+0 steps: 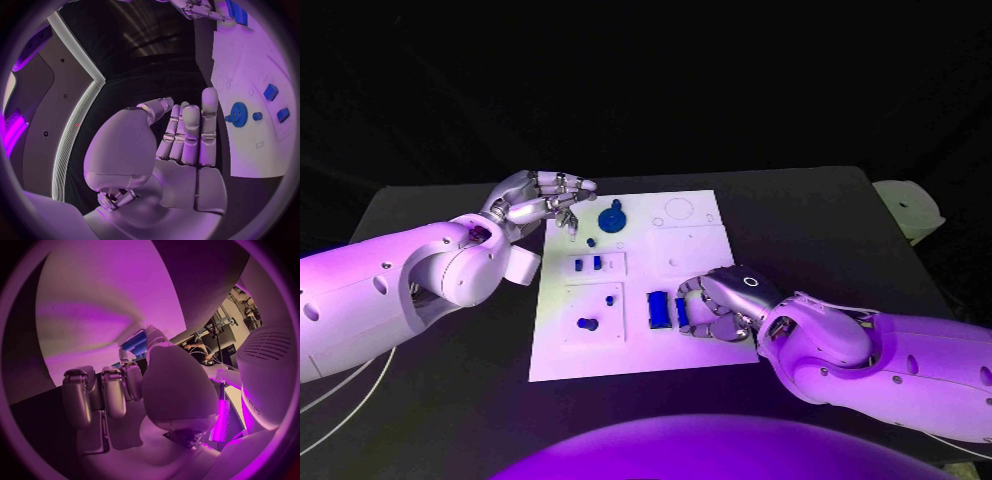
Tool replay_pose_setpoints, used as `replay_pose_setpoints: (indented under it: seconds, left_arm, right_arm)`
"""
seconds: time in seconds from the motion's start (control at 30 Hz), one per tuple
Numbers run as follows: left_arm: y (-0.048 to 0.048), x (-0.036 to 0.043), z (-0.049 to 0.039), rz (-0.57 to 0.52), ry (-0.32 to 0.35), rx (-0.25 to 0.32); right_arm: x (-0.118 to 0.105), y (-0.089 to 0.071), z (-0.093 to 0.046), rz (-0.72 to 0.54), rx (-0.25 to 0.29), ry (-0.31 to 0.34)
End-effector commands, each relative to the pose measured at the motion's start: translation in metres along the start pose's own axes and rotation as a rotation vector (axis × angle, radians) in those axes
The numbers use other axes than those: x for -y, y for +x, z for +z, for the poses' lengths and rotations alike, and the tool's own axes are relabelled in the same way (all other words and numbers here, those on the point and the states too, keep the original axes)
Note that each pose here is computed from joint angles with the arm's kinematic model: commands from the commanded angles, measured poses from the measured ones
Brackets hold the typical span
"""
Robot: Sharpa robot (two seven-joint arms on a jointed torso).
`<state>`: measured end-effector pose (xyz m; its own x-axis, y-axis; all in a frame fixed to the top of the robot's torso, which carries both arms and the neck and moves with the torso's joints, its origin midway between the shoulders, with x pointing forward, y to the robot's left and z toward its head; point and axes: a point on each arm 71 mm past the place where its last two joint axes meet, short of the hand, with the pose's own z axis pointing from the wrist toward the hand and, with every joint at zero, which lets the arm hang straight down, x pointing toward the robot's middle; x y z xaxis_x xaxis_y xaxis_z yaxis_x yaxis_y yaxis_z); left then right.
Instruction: Assemble the parts on the task board
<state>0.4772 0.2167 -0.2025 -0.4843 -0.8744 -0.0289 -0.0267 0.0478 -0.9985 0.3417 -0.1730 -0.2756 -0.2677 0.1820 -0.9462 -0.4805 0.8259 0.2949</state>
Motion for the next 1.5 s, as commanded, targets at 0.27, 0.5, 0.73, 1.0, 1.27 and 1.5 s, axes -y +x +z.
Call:
replay_pose_setpoints:
  seconds: [0.27, 0.5, 0.73, 1.0, 1.27, 1.5]
  left_arm:
    - [0.0021, 0.0010, 0.0004, -0.003, 0.006, -0.018]
    - [0.0019, 0.0009, 0.0003, -0.003, 0.006, -0.018]
    - [0.0018, 0.0009, 0.0003, -0.003, 0.005, -0.018]
    - [0.0016, 0.0008, 0.0003, -0.002, 0.005, -0.017]
    - [0.0017, 0.0008, 0.0003, -0.003, 0.005, -0.018]
    - [0.0019, 0.0008, 0.0003, -0.002, 0.005, -0.019]
  right_arm:
    - [-0.001, 0.002, -0.001, -0.017, -0.011, -0.004]
    - [0.000, 0.002, -0.001, -0.016, -0.009, -0.004]
    - [0.000, 0.001, -0.001, -0.017, -0.009, -0.002]
    - [-0.004, -0.001, -0.003, 0.000, 0.004, -0.016]
    - [-0.004, -0.007, -0.009, 0.061, 0.043, -0.016]
    - [0.007, -0.014, -0.013, 0.111, 0.065, 0.022]
